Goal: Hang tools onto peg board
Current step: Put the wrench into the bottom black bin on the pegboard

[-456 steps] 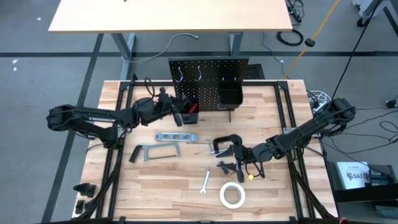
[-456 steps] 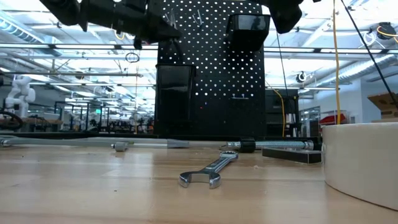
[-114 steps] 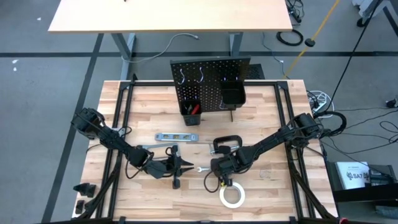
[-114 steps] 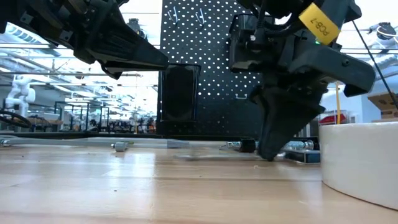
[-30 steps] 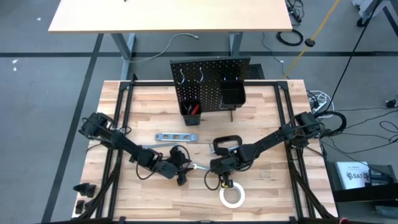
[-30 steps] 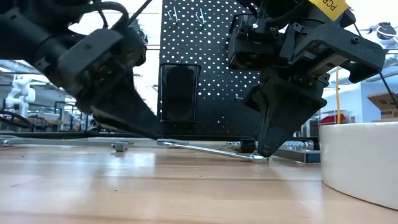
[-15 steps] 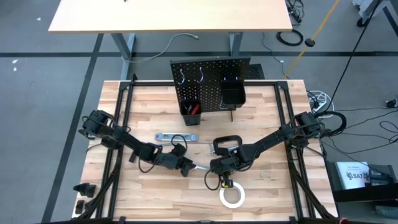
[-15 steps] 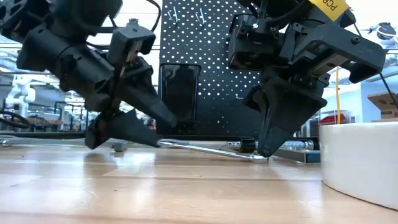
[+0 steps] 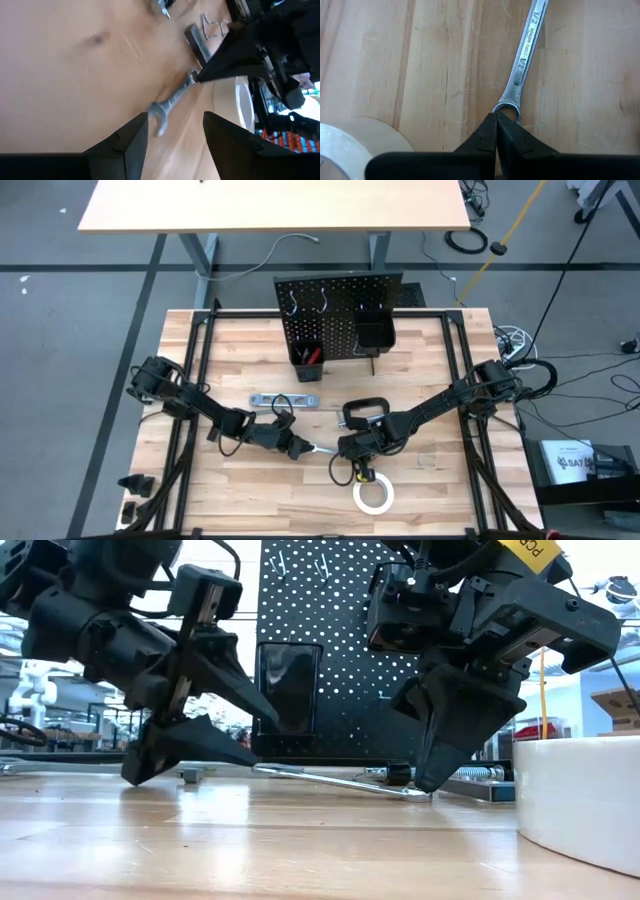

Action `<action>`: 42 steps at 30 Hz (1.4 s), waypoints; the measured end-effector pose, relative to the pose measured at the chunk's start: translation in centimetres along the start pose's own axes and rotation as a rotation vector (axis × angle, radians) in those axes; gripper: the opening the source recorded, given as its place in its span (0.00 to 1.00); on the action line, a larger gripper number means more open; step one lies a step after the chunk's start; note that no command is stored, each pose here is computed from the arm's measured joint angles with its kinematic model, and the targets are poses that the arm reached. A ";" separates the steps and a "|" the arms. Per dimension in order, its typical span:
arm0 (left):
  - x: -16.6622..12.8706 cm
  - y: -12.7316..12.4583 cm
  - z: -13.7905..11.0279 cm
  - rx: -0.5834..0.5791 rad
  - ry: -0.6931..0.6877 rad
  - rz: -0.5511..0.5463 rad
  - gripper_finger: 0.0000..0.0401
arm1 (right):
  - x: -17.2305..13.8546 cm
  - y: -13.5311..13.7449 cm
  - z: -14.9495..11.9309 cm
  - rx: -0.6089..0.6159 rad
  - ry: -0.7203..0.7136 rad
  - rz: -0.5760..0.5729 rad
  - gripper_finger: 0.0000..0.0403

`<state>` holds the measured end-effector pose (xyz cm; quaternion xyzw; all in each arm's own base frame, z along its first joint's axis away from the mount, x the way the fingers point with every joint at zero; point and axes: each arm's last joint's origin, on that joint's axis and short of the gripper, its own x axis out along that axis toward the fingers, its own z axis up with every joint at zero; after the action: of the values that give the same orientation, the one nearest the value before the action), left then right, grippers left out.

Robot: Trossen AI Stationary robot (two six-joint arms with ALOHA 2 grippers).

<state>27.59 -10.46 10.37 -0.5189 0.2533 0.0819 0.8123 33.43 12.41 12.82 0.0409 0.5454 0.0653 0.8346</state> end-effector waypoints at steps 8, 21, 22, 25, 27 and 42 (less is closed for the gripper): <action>0.7 -1.2 -0.6 0.025 0.114 0.077 0.48 | 0.0 0.0 0.0 0.000 -0.001 0.001 0.00; 1.0 -3.3 -1.2 0.731 0.261 0.343 0.48 | 0.0 0.0 0.0 0.000 -0.001 0.001 0.00; 0.9 -3.3 -1.3 0.770 0.259 0.360 0.48 | 0.0 0.0 0.0 0.000 -0.001 0.001 0.00; 0.8 -3.2 -1.5 0.918 0.237 0.386 0.48 | 0.0 0.0 0.0 0.000 -0.001 0.002 0.00; 0.9 -3.3 -1.7 1.031 0.214 0.389 0.48 | 0.0 0.0 0.0 0.000 -0.002 0.002 0.00; 1.7 -3.4 0.6 1.096 0.210 0.314 0.48 | 0.0 0.1 0.2 0.000 -0.017 0.011 0.00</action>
<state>30.63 -11.65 12.43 0.0160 0.4121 0.0064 0.9110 33.58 12.49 12.90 0.0441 0.5382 0.0695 0.8388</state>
